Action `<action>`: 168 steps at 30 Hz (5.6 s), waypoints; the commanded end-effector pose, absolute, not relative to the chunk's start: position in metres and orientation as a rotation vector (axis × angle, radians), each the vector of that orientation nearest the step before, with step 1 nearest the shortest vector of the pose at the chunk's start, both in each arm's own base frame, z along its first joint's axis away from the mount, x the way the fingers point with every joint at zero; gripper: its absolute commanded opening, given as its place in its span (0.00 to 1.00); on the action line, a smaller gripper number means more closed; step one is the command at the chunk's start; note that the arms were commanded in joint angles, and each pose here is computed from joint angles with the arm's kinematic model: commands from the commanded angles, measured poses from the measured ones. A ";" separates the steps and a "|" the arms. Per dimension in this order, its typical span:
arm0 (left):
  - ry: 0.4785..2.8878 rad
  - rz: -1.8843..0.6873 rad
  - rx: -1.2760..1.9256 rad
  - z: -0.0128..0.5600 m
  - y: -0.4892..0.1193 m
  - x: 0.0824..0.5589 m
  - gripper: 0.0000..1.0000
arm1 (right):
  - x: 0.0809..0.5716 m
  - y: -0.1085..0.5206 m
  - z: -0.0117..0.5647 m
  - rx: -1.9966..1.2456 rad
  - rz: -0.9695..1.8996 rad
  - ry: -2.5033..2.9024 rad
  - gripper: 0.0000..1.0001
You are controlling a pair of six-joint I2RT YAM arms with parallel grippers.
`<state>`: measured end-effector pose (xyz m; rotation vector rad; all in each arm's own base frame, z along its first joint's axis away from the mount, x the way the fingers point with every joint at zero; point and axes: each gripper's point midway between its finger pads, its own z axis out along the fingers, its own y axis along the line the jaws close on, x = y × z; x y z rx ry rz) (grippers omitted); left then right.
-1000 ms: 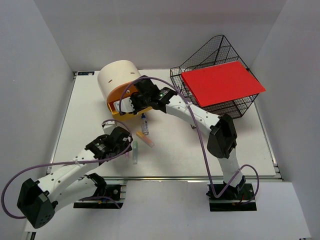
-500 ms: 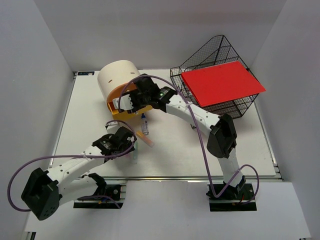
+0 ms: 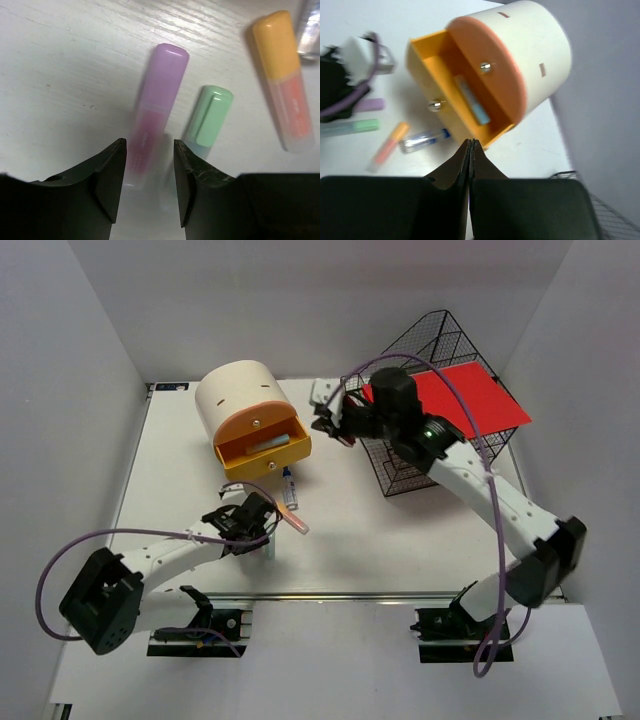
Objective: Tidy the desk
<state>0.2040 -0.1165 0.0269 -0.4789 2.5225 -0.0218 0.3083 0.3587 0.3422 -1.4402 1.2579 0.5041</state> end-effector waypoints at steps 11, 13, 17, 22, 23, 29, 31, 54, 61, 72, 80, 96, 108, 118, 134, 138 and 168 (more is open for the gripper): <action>2.588 0.146 -0.466 -0.008 -0.108 0.205 0.33 | 0.258 0.320 0.313 -1.320 0.842 1.348 0.00; 2.589 0.132 -0.471 -0.003 -0.108 0.203 0.26 | 0.255 0.318 0.313 -1.317 0.868 1.344 0.00; 2.555 0.039 -0.415 0.032 -0.120 0.208 0.16 | 0.255 0.308 0.310 -1.313 0.884 1.345 0.01; 2.467 -0.156 -0.277 0.105 -0.139 0.219 0.01 | 0.249 0.299 0.310 -1.327 0.923 1.323 0.47; 2.424 -0.264 -0.248 0.132 -0.151 0.222 0.00 | 0.247 0.298 0.308 -1.332 0.936 1.320 0.42; 2.281 -0.535 0.121 0.209 -0.187 0.220 0.00 | 0.245 0.290 0.300 -1.330 0.965 1.315 0.00; 2.183 -0.506 0.227 0.230 -0.189 0.232 0.00 | 0.245 0.286 0.299 -1.330 0.960 1.312 0.00; 1.708 0.376 1.038 0.277 -0.168 0.377 0.00 | 0.247 0.257 0.302 -1.268 0.934 1.282 0.00; 1.746 0.397 1.053 0.250 -0.155 0.394 0.00 | 0.250 0.253 0.301 -1.256 0.929 1.286 0.05; 1.746 0.379 0.999 0.263 -0.146 0.391 0.59 | 0.252 0.252 0.297 -1.257 0.942 1.295 0.14; 1.744 0.060 0.852 0.306 -0.172 0.353 0.89 | 0.248 0.254 0.289 -1.300 0.950 1.277 0.32; 2.570 -0.477 -0.097 0.140 -0.159 0.205 0.69 | 0.262 0.275 0.256 -1.277 1.015 1.509 0.10; 2.673 -0.276 -0.125 0.074 -0.143 0.203 0.72 | 0.265 0.275 0.248 -1.278 1.018 1.531 0.16; 2.654 -0.128 -0.152 0.056 -0.152 0.215 0.53 | 0.266 0.274 0.244 -1.290 1.012 1.529 0.16; 2.638 0.068 -0.147 0.026 -0.174 0.219 0.58 | 0.265 0.270 0.247 -1.292 1.021 1.519 0.16; 2.649 0.097 -0.135 0.018 -0.173 0.215 0.52 | 0.265 0.268 0.250 -1.287 1.017 1.512 0.16; 1.832 0.177 1.026 0.286 -0.207 0.314 0.00 | 0.266 0.262 0.251 -1.292 1.018 1.496 0.23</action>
